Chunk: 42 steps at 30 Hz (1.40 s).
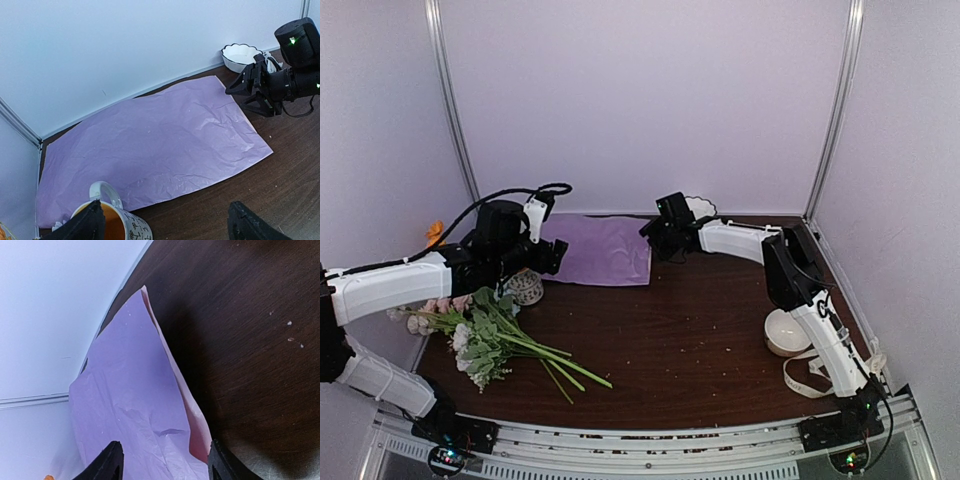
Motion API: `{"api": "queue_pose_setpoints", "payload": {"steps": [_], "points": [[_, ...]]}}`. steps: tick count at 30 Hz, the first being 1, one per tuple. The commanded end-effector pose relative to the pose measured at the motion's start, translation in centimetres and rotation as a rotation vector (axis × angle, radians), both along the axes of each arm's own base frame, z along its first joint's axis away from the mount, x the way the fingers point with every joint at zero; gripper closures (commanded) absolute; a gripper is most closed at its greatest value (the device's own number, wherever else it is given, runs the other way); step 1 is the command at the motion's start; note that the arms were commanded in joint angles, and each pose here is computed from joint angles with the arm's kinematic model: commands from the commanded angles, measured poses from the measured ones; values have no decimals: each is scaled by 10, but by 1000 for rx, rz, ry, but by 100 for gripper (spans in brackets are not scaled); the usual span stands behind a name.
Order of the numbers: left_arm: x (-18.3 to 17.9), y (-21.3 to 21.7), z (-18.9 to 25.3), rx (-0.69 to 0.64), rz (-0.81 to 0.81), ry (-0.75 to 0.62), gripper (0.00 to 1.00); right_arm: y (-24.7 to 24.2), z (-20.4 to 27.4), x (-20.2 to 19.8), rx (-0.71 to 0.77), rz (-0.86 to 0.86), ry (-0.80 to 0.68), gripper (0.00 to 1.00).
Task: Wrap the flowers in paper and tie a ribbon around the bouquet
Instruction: Pick up the folded wrapping paper from the corner of the board.
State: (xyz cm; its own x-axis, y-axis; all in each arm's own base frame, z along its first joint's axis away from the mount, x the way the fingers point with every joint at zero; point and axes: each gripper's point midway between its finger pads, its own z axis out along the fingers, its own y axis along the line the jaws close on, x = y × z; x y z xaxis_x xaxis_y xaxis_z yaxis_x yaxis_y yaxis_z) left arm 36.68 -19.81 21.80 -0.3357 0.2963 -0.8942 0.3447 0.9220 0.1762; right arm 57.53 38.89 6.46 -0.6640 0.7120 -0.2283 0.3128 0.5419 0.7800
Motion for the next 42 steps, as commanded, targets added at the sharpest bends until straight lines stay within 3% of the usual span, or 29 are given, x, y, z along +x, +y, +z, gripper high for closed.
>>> {"api": "queue_pose_setpoints", "payload": {"steps": [1,19,26,34,37,42], "points": [[1,-3,4,4,-14,-25,12,-1,12,1,75,-42,34,41],[1,-1,-2,26,-7,-20,12,22,7,8,149,20,-2,44],[1,-1,-4,34,-7,-17,12,44,14,15,254,82,-51,45],[2,-1,-4,40,-7,-20,12,63,26,11,322,129,-97,54],[2,-1,-5,41,-7,-17,12,65,29,11,322,134,-108,64],[2,0,-5,42,-6,-17,12,69,40,12,343,145,-159,96]]}}
